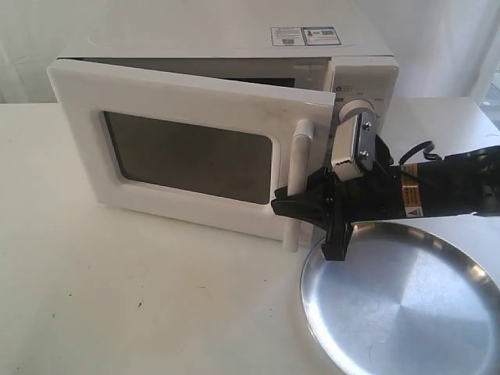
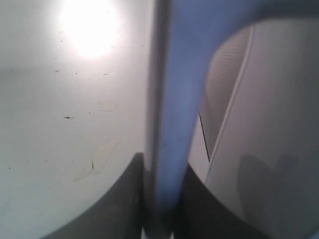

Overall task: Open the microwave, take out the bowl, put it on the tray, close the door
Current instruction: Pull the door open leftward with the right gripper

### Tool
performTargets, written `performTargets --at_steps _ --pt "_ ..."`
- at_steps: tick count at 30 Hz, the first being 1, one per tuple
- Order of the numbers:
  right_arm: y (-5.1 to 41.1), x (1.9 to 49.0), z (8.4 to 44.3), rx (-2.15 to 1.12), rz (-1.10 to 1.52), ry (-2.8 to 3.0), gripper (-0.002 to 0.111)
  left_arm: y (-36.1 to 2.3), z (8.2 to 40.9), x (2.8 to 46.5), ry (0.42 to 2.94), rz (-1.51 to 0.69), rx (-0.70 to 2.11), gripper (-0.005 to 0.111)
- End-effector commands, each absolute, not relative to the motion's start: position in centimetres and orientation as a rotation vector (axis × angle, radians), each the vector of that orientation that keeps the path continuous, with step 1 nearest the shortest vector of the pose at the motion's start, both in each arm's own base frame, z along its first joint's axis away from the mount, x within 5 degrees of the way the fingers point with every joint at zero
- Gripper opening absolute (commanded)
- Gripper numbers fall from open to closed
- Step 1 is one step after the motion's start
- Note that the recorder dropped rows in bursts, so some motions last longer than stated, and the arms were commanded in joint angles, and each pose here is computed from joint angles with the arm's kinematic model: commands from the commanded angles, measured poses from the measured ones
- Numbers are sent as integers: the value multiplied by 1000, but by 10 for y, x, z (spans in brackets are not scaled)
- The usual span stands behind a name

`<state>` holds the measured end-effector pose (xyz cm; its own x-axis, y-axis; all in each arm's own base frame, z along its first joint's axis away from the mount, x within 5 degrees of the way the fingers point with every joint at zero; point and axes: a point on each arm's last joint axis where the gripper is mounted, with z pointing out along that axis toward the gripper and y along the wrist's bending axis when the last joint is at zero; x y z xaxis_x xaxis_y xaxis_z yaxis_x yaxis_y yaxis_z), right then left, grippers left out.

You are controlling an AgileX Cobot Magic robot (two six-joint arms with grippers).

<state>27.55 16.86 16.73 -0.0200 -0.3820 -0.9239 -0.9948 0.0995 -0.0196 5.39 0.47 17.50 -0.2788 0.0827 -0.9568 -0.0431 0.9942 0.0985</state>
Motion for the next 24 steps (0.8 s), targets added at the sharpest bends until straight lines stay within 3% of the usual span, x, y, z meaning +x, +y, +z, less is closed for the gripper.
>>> performTargets --at_steps 1,3,8,10,12,17,24 --pt "165 269 164 -1514 862 1647 0 5 174 54 1850 113 21 0" --pt "159 265 171 -1552 853 1678 7 5 174 54 1850 113 21 0" --pt "155 263 177 -1471 883 1753 56 5 174 54 1850 113 21 0" --pt "154 265 177 -1428 860 1810 53 5 174 54 1850 113 21 0" --pt "152 266 182 -1401 827 1828 42 5 174 54 1850 113 21 0" --pt "139 254 209 -1257 682 1891 3 5 174 54 1850 113 21 0" --pt "127 237 235 -1102 614 1912 0 5 174 54 1850 113 21 0"
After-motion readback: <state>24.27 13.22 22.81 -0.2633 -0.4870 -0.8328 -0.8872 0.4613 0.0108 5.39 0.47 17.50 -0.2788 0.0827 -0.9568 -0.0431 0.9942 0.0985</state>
